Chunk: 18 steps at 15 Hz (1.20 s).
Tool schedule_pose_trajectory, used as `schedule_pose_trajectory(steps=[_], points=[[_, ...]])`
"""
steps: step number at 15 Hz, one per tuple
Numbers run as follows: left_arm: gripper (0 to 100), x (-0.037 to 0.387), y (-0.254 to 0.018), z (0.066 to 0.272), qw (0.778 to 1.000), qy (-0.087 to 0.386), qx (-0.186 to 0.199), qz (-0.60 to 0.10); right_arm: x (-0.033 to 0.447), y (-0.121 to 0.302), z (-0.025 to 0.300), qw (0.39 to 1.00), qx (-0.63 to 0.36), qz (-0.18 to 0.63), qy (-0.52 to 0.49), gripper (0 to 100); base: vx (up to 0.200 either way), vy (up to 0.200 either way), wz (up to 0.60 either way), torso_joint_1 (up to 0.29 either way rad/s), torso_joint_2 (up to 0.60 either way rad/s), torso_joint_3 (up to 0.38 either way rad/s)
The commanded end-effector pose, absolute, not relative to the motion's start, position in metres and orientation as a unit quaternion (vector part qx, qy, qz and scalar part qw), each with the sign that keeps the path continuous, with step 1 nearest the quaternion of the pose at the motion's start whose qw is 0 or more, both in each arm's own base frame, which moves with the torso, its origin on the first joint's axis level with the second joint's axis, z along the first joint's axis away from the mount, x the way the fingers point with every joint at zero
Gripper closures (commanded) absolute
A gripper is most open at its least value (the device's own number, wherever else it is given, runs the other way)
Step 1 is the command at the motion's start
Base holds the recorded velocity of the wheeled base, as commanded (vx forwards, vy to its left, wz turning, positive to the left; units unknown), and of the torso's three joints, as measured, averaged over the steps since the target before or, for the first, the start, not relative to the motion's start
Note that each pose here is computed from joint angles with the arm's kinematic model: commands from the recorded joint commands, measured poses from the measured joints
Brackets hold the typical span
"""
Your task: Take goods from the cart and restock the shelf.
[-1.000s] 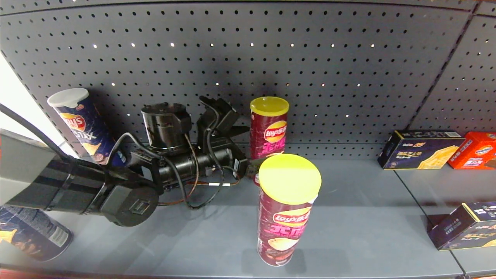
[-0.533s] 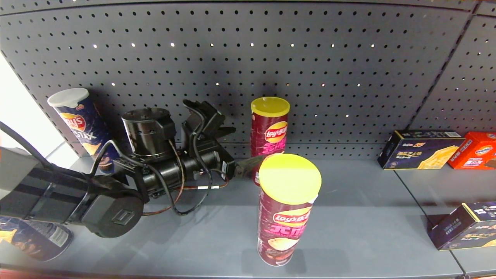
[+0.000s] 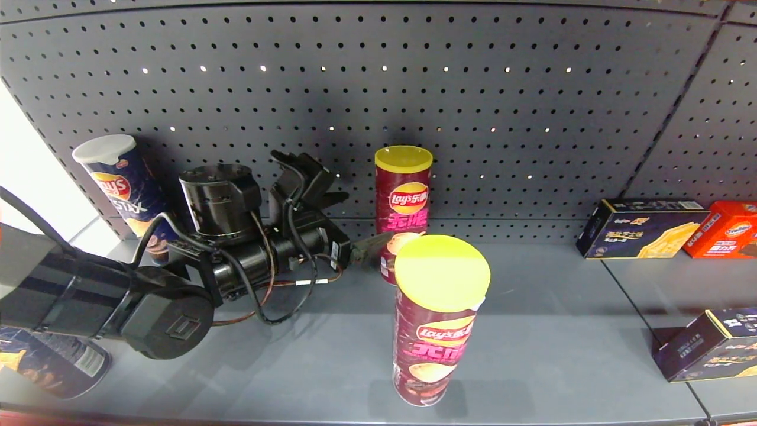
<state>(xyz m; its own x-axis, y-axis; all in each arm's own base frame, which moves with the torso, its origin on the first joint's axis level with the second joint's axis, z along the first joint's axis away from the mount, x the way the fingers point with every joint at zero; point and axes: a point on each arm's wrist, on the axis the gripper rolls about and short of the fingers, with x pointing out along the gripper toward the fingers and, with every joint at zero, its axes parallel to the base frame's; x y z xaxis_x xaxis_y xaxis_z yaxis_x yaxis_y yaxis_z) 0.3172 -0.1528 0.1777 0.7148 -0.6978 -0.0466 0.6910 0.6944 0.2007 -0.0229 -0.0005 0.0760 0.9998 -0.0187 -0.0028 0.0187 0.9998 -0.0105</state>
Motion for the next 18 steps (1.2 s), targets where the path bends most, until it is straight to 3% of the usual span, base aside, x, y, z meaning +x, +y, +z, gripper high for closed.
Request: schedule_pose_trajectory(steps=[1,9,18], points=[[0,0.318,-0.152,0.177,0.921,-0.017,0.102,-0.376,-0.023,0.0,0.076,1.0,-0.005,-0.009,0.002,0,0.0,0.0,0.0,0.0,0.0,0.0],[0,0.263,-0.129,0.188,0.923,-0.012,0.102,-0.37,-0.023,0.0,0.076,1.0,-0.005,-0.009,0.002,0,0.0,0.0,0.0,0.0,0.0,0.0],[0,0.149,-0.089,0.184,0.939,-0.02,0.095,-0.33,-0.023,0.0,0.076,1.0,-0.005,-0.009,0.002,0,0.0,0.0,0.0,0.0,0.0,0.0]])
